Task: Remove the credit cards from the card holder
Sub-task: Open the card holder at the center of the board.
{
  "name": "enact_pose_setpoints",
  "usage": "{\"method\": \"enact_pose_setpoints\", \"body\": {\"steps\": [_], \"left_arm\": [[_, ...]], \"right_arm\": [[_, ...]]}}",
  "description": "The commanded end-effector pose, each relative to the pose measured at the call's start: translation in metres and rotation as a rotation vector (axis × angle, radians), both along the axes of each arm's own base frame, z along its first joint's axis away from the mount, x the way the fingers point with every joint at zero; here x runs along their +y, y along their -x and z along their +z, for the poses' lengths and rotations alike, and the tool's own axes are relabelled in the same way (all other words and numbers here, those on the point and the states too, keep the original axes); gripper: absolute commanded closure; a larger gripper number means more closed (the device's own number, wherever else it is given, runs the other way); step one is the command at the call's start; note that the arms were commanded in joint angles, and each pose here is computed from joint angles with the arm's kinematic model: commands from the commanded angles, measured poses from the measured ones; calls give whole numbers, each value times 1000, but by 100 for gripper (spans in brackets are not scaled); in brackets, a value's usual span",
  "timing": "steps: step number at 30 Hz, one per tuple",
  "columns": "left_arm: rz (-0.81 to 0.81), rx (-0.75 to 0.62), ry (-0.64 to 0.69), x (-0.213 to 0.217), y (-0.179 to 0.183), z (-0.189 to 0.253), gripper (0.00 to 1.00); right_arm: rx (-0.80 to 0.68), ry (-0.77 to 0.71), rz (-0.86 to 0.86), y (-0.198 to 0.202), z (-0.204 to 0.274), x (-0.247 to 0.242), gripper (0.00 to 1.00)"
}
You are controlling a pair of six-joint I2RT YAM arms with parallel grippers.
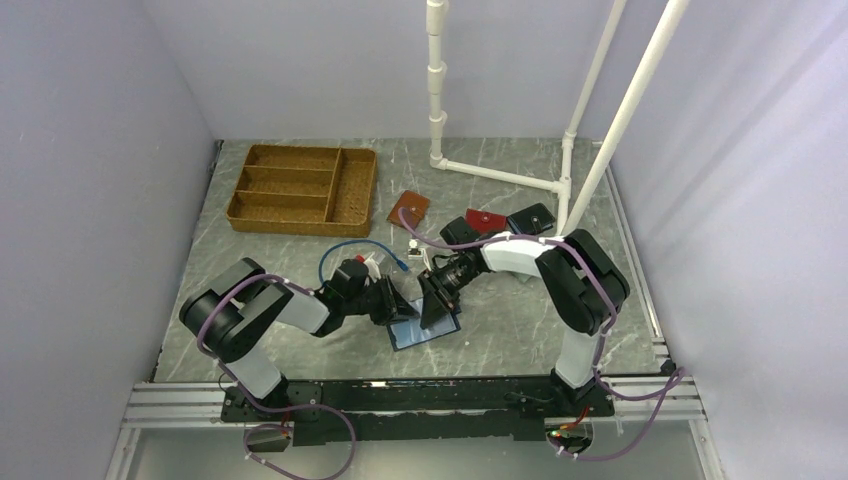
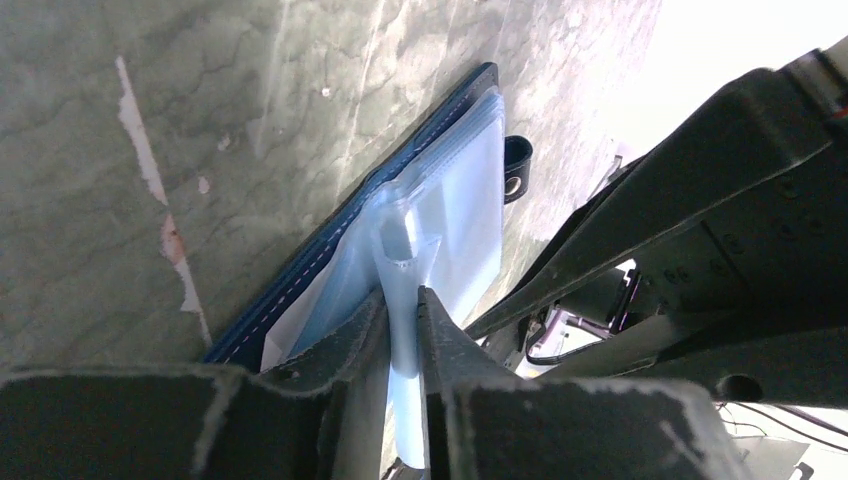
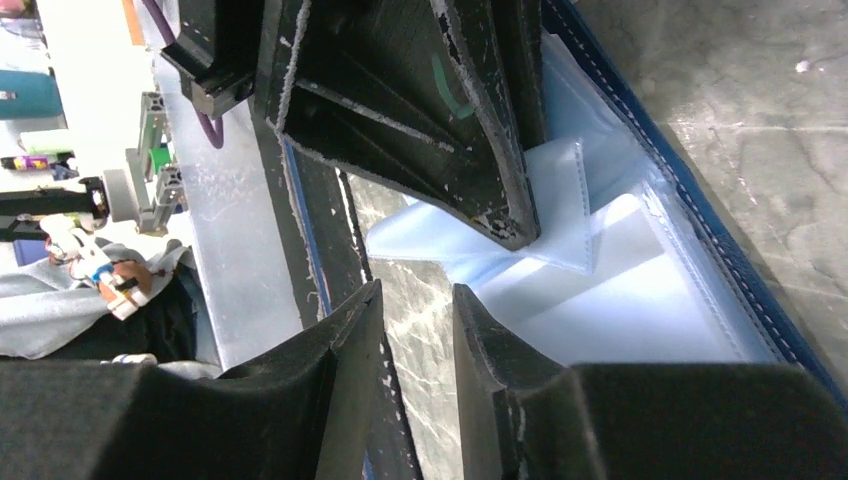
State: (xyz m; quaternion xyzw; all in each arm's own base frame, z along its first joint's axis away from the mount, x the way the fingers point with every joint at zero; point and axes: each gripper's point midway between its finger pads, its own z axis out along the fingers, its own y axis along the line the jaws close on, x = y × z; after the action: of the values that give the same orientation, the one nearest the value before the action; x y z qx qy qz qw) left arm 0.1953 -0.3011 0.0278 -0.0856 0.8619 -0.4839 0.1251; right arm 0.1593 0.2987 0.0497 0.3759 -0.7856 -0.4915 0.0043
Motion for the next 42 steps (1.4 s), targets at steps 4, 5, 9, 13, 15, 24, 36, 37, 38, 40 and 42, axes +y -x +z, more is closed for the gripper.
{"method": "enact_pose_setpoints", "body": {"steps": [4, 5, 9, 13, 15, 24, 36, 37, 38, 40, 42], "left_arm": [[13, 0, -23, 5, 2, -4, 83], [13, -1, -27, 6, 3, -4, 84], [7, -2, -30, 5, 3, -4, 83], [4, -2, -19, 4, 3, -3, 82], [4, -3, -15, 3, 3, -2, 82], [-6, -2, -15, 2, 3, -2, 81], [-17, -14, 26, -2, 3, 0, 79], [-19, -14, 29, -3, 3, 0, 79], [-19, -16, 35, -3, 3, 1, 79], [-23, -17, 45, -4, 3, 1, 78], [-27, -25, 61, -5, 3, 3, 77]], "right_arm": [[-208, -11, 64, -32, 19, -17, 62], [-229, -6, 55, -37, 20, -21, 61], [-269, 51, -17, -52, 14, -35, 61], [-269, 120, -65, -61, 1, -40, 61], [-257, 135, -74, -62, -4, -41, 61], [-191, 134, -75, -55, -11, -38, 61], [-67, 68, -67, -40, -8, -26, 64], [-58, 59, -67, -39, -7, -25, 64], [-51, 53, -69, -38, -6, -24, 64], [-38, 49, -74, -38, -5, -23, 65], [-28, 50, -82, -37, -6, -22, 65]]}}
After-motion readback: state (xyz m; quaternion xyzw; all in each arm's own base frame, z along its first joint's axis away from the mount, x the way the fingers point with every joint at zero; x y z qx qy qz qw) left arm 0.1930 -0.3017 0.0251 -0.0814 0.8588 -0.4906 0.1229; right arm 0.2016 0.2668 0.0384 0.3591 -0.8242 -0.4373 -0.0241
